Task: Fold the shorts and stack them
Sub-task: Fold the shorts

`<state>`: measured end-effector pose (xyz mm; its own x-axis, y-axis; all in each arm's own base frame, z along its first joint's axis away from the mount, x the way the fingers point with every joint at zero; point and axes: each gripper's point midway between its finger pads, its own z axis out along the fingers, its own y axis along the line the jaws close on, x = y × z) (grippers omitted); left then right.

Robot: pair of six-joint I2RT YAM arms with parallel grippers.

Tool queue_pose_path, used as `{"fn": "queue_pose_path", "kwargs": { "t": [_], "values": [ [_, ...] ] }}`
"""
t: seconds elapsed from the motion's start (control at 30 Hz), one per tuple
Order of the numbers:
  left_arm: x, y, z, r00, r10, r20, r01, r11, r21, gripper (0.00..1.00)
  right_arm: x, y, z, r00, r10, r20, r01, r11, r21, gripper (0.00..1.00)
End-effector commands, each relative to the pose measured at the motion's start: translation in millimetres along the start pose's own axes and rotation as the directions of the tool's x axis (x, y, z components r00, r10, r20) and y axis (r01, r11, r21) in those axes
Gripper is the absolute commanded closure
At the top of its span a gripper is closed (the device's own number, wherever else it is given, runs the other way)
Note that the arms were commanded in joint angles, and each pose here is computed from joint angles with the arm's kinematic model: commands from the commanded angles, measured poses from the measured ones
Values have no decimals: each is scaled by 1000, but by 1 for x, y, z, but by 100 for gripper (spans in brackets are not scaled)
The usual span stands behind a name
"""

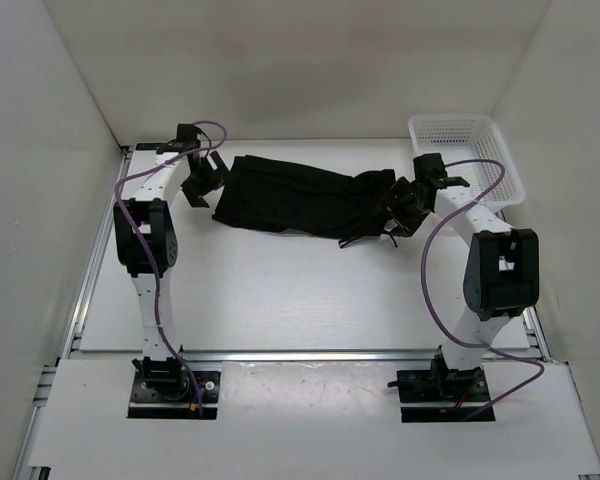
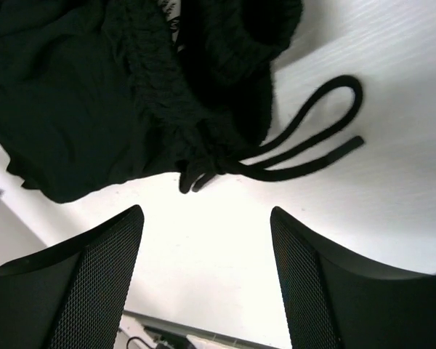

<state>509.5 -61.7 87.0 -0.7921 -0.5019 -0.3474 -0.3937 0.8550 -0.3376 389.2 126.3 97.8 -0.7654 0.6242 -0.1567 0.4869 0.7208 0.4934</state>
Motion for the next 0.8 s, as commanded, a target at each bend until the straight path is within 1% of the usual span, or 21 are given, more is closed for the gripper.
{"fn": "queue_pose_path", "kwargs": {
  "t": [0.0,0.03,0.2,0.27,0.3,0.33,0.37,0.4,0.43,0.47,0.5,0.53,0.57,0.6,0.63,0.67,0.73,0.77],
  "values": [
    [8,10,3,999,12,-37,-13,1000,-28,0,0,11,10,1000,16,-25,-18,998,-59,23],
    [10,11,7,999,11,-45,-12,999,-33,0,-1,10,16,999,20,-33,-22,999,-49,22],
    [23,22,32,994,-20,-104,13,997,-72,0,2,3,39,993,88,-73,-90,996,-15,19],
    [25,24,37,993,-34,-117,24,996,-83,0,-2,0,47,993,102,-59,-103,995,-3,18],
    [30,22,41,991,-27,-128,16,996,-85,2,-2,-3,56,992,105,-63,-105,994,3,18],
    [30,22,41,991,-27,-128,16,996,-85,7,-2,-7,60,992,108,-61,-107,994,18,18],
    [32,24,45,990,-29,-135,17,996,-90,14,-3,-7,62,992,109,-62,-108,994,20,18],
    [32,24,45,990,-29,-135,17,996,-90,27,-8,-3,65,993,105,-55,-104,994,9,18],
    [31,23,47,991,-29,-134,17,996,-89,57,-3,-4,73,993,100,-65,-99,995,17,19],
    [32,22,47,990,-29,-139,18,997,-81,71,-10,0,74,994,96,-49,-96,995,12,21],
    [34,23,46,989,-31,-148,18,996,-87,84,-6,2,79,994,88,-59,-87,996,17,25],
    [32,22,48,989,-30,-145,18,996,-85,90,-10,4,79,995,85,-46,-84,996,16,29],
    [34,24,47,988,-32,-154,18,996,-91,90,-4,5,83,995,77,-57,-76,997,22,42],
    [33,26,47,989,-32,-146,17,994,-104,90,-10,6,82,997,74,-34,-73,997,26,50],
    [32,28,48,990,-31,-140,15,994,-113,90,-10,12,82,998,60,-23,-59,998,20,61],
    [34,29,47,989,-33,-148,15,993,-118,90,-5,12,83,998,51,-23,-50,998,34,85],
    [22,31,35,994,-34,-105,20,992,-127,90,-10,21,80,999,37,1,-37,999,31,98],
    [17,32,31,995,-49,-92,38,991,-125,90,-11,19,78,1000,24,3,-25,999,42,100]
  ]
}}
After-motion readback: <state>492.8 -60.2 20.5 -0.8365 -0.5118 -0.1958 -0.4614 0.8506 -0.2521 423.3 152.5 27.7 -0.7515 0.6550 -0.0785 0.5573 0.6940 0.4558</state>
